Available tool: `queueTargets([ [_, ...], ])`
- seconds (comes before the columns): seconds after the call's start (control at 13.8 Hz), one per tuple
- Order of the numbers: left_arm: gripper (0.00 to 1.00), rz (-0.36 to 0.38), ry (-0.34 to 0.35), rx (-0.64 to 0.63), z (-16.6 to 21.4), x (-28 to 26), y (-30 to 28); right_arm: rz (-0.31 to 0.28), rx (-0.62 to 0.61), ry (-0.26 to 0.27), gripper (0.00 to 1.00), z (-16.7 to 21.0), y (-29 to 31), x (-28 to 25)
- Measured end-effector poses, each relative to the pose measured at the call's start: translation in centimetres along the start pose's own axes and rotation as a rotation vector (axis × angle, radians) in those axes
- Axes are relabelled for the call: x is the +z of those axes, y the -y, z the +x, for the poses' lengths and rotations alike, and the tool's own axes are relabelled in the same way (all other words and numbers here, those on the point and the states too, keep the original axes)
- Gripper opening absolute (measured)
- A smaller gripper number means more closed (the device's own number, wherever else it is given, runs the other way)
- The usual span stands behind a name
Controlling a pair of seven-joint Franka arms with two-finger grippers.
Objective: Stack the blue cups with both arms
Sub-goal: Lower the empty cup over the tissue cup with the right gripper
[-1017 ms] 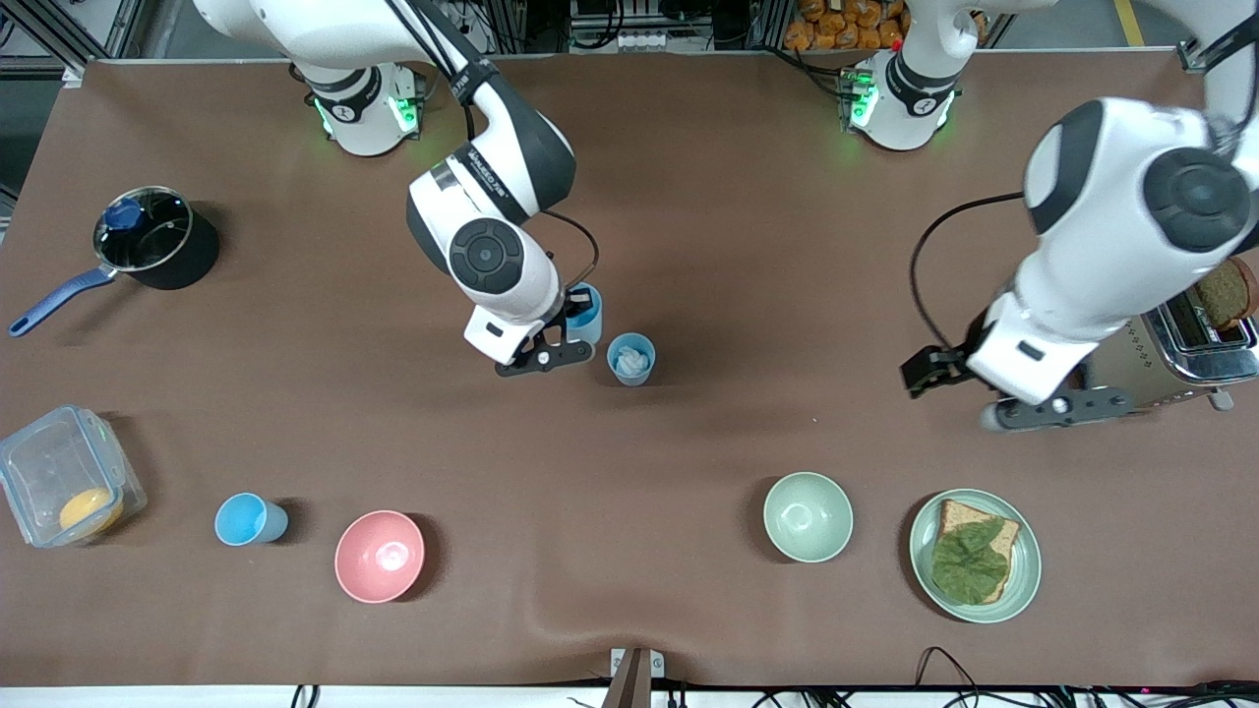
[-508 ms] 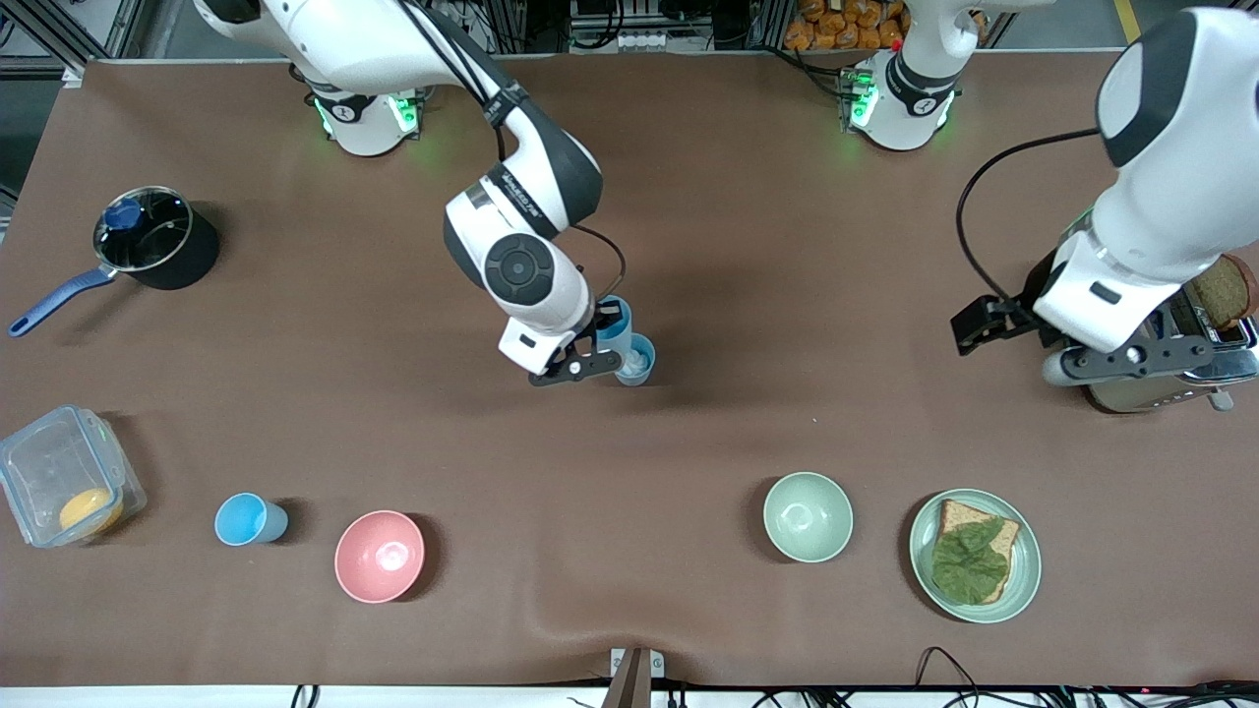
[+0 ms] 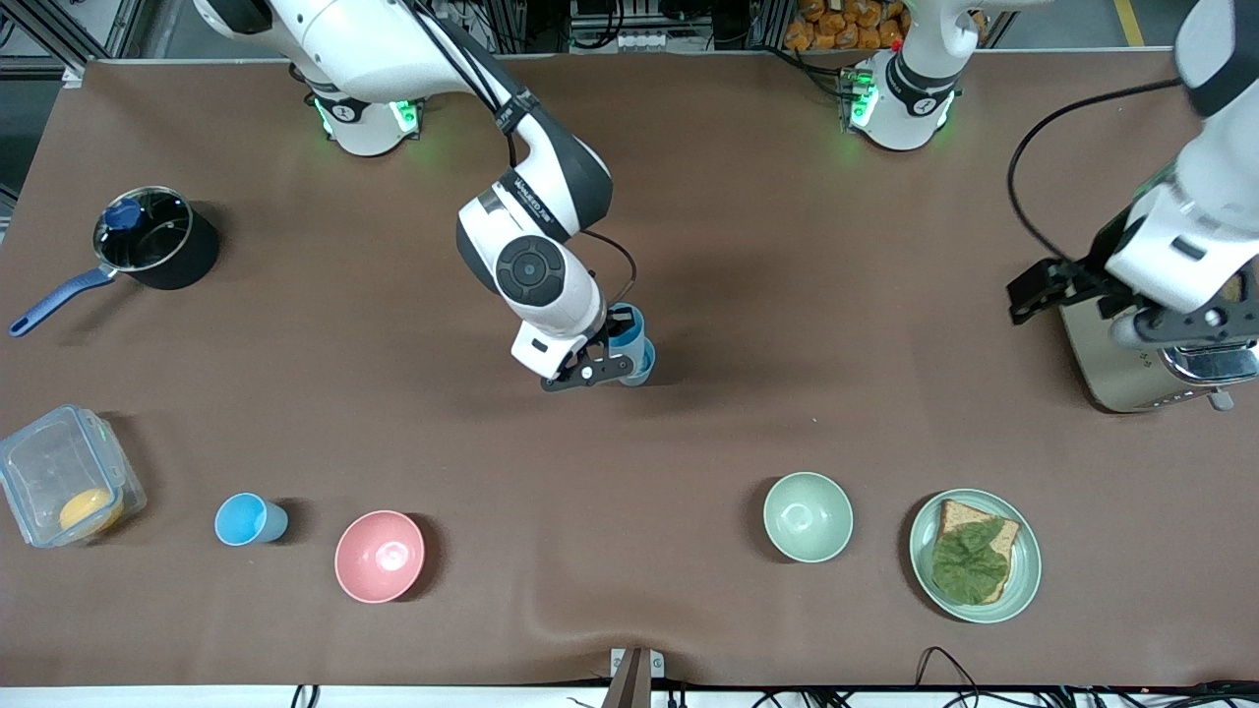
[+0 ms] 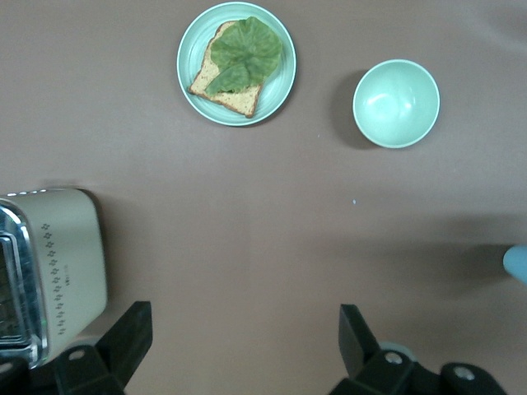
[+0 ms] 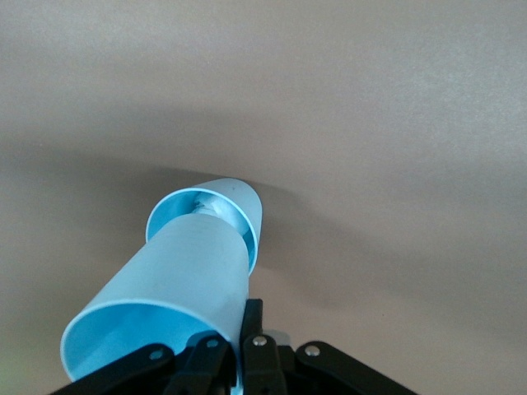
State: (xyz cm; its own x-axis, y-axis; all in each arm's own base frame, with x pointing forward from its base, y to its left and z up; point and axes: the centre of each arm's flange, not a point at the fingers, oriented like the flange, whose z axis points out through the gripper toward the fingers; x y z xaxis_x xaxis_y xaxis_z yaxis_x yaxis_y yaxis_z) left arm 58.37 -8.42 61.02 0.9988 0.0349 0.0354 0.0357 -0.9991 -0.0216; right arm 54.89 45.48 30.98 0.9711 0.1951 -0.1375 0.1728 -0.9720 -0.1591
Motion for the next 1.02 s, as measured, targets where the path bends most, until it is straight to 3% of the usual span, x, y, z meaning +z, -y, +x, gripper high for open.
queueTargets([
  [0.58, 1.0, 0.011, 0.07, -0.009, -1.1, 0.2, 1.5, -0.003, -0.003, 0.007, 0.05, 0.1, 0.3, 1.4],
  [0.73, 1.0, 0.014, 0.086, -0.013, -1.5, 0.4, 1.8, -0.004, -0.004, 0.008, 0.19, 0.1, 0.4, 1.5],
  [1.02, 1.0, 0.016, 0.078, -0.037, -3.3, -0.7, 3.6, -0.003, -0.003, 0.002, 0.62, 0.2, 0.4, 1.3],
])
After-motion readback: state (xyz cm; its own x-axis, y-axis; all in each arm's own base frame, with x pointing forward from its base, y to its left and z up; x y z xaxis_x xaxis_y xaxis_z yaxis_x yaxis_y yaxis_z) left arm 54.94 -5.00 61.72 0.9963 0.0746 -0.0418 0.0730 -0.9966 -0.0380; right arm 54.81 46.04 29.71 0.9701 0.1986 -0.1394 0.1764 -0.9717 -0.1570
